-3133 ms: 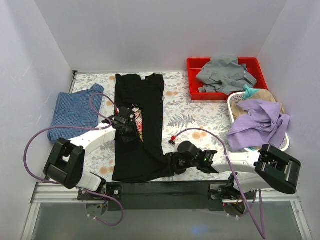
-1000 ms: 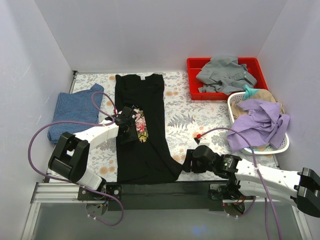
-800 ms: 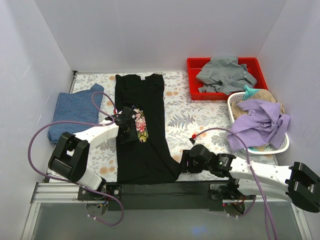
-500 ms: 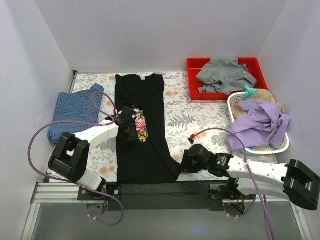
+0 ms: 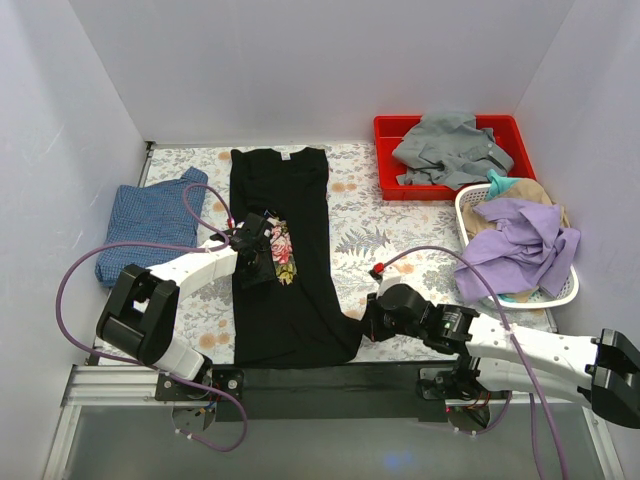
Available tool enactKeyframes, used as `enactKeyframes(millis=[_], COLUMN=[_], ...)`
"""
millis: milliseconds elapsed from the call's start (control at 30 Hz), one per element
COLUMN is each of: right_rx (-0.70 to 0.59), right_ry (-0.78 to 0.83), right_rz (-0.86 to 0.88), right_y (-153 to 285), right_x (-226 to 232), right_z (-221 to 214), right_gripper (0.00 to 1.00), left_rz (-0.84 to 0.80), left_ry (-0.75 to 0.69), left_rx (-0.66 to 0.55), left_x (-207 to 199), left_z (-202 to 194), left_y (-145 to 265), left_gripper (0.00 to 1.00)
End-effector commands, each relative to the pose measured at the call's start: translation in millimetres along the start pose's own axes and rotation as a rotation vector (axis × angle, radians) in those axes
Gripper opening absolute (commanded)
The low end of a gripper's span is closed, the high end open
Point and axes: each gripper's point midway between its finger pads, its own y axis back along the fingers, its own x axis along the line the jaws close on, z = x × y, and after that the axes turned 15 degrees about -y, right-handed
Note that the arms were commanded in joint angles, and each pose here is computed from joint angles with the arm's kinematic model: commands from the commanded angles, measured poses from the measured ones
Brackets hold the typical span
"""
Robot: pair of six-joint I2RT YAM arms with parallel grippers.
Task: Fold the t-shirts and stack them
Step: Fold the tshirt
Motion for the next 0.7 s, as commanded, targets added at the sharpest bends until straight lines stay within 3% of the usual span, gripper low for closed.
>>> enactKeyframes(millis=[0,433,600,667], right_rx=[-0.036,0.269,0.337,0.346], right_ry=[0.129,0.323,0.359,0.354], right_rz=[0.108,0.424,0.438,0.429], right_y=[12,16,11,7], right_x=[33,107,116,115], right_z=[18,-51,-72,-74], right_gripper=[0.04,0.04,0.04,0.13], left_rz=[-0.009,-0.010,-0.012,-0.011], left_ry=[0.006,0.009,0.009,0.009], left_rx=[-0.041,-0.037,-0.040,-0.038], left_x=[-3,-4,-4,-4], left_z=[11,10,11,10], left_y=[7,5,6,6], left_gripper=[0.34,0.34,0.34,0.34])
